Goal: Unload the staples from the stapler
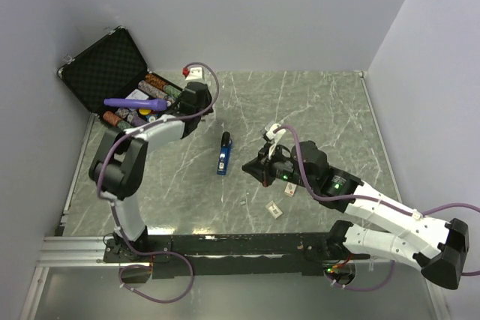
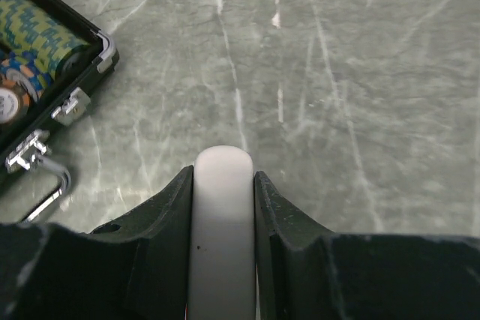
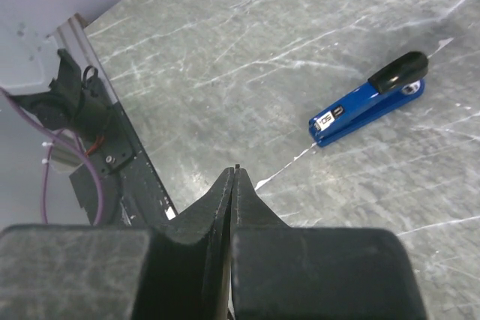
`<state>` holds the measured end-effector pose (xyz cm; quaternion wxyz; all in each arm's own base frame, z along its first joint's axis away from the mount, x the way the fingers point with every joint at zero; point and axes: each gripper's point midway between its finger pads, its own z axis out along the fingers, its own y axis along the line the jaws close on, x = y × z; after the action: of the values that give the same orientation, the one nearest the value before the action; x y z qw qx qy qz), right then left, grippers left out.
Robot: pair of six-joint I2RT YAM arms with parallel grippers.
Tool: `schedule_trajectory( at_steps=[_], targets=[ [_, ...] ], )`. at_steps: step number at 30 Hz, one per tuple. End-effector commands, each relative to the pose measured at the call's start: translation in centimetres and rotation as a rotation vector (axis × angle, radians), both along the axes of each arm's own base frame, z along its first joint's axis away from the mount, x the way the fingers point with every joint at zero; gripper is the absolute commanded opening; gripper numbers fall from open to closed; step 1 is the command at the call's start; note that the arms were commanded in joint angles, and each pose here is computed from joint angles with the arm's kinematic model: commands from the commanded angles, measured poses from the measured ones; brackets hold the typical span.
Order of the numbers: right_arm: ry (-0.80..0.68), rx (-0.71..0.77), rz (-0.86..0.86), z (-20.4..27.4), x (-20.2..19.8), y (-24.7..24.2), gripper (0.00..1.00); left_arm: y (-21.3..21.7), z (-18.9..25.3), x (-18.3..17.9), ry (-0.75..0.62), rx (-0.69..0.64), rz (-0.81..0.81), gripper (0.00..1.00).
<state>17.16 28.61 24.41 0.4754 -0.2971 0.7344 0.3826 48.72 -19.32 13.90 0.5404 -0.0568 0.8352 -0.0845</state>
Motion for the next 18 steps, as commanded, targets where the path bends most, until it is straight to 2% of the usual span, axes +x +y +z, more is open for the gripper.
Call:
schedule_trajectory(
  at_steps=[1, 9, 14, 18],
  targets=[
    [-0.008, 0.052, 0.026, 0.9, -0.7, 0.2, 0.0, -0.3, 2.2, 4.0, -0.098, -0.007, -0.07, 0.01],
    [-0.014, 0.051, 0.037, 0.9, -0.9, 0.2, 0.0, -0.8, 0.2, 7.9, -0.116, 0.09, -0.156, 0.01],
    [-0.016, 0.053, 0.031, 0.9, -0.8, 0.2, 0.0, 0.2, -2.5, 9.6, -0.035, 0.111, -0.171, 0.01],
    [-0.007, 0.06, 0.028, 0.7, -0.8, 0.2, 0.0, 0.3, -4.1, 9.6, -0.005, 0.112, -0.187, 0.01]
  ],
)
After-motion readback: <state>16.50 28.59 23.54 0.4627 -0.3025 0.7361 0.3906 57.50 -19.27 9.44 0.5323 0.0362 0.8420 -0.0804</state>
